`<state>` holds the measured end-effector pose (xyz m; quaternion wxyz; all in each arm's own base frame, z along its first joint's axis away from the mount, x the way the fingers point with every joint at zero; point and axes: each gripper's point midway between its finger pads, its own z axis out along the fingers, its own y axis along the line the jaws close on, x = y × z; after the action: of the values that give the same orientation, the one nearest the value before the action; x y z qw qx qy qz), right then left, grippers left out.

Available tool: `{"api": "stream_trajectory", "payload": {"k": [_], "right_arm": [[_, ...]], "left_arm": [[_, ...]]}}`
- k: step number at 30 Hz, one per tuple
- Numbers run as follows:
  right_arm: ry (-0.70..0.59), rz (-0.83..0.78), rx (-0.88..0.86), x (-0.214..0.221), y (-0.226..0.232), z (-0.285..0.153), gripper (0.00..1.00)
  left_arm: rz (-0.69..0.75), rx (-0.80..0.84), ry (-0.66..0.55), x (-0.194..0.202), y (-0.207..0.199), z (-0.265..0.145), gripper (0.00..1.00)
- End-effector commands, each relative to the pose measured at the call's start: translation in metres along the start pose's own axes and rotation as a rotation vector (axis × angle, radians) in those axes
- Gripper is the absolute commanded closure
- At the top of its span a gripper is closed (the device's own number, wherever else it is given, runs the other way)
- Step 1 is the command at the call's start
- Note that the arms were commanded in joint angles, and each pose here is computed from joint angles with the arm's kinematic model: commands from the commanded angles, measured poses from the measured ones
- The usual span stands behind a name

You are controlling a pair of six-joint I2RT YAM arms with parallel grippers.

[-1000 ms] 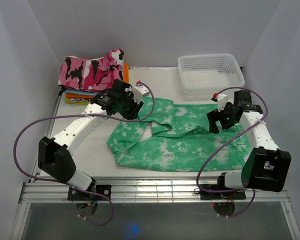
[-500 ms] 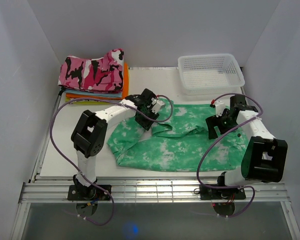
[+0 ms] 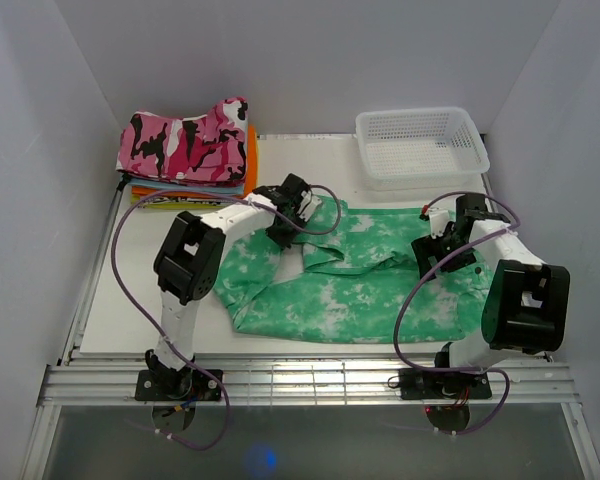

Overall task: Fold and stack the trousers
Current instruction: Flatten the trousers out

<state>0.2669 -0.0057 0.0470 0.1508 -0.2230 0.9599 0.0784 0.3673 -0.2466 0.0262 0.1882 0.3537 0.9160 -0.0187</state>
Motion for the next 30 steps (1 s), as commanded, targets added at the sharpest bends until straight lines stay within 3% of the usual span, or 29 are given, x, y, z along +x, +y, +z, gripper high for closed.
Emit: {"api": "stream_trajectory", "payload": {"k": [1,6,11,15,22,30], "right_arm": [[0.019,-0.009,0.045,0.004,-0.011,0.005,0.06],[0.011,-0.015,0.061,0.002,-0.015,0.004,0.07],[0.025,-0.028,0.074,0.007,-0.016,0.004,0.08],[0.029,-0.044,0.092,0.007,-0.019,0.001,0.08],[0.032,-0.065,0.107,0.009,-0.021,-0.005,0.08],[0.035,-0.090,0.133,0.010,-0.024,-0.011,0.08]], "left_arm": [[-0.063,0.010,-0.041,-0.001,0.024,-0.042,1.00],[-0.096,-0.050,-0.133,0.024,0.063,-0.122,1.00],[-0.152,-0.144,-0.133,0.088,0.119,-0.173,1.00],[-0.126,-0.177,-0.028,0.158,0.131,-0.183,1.00],[-0.200,-0.262,0.212,0.286,0.136,-0.172,1.00],[-0.211,-0.298,0.389,0.358,0.136,-0.167,1.00]]}}
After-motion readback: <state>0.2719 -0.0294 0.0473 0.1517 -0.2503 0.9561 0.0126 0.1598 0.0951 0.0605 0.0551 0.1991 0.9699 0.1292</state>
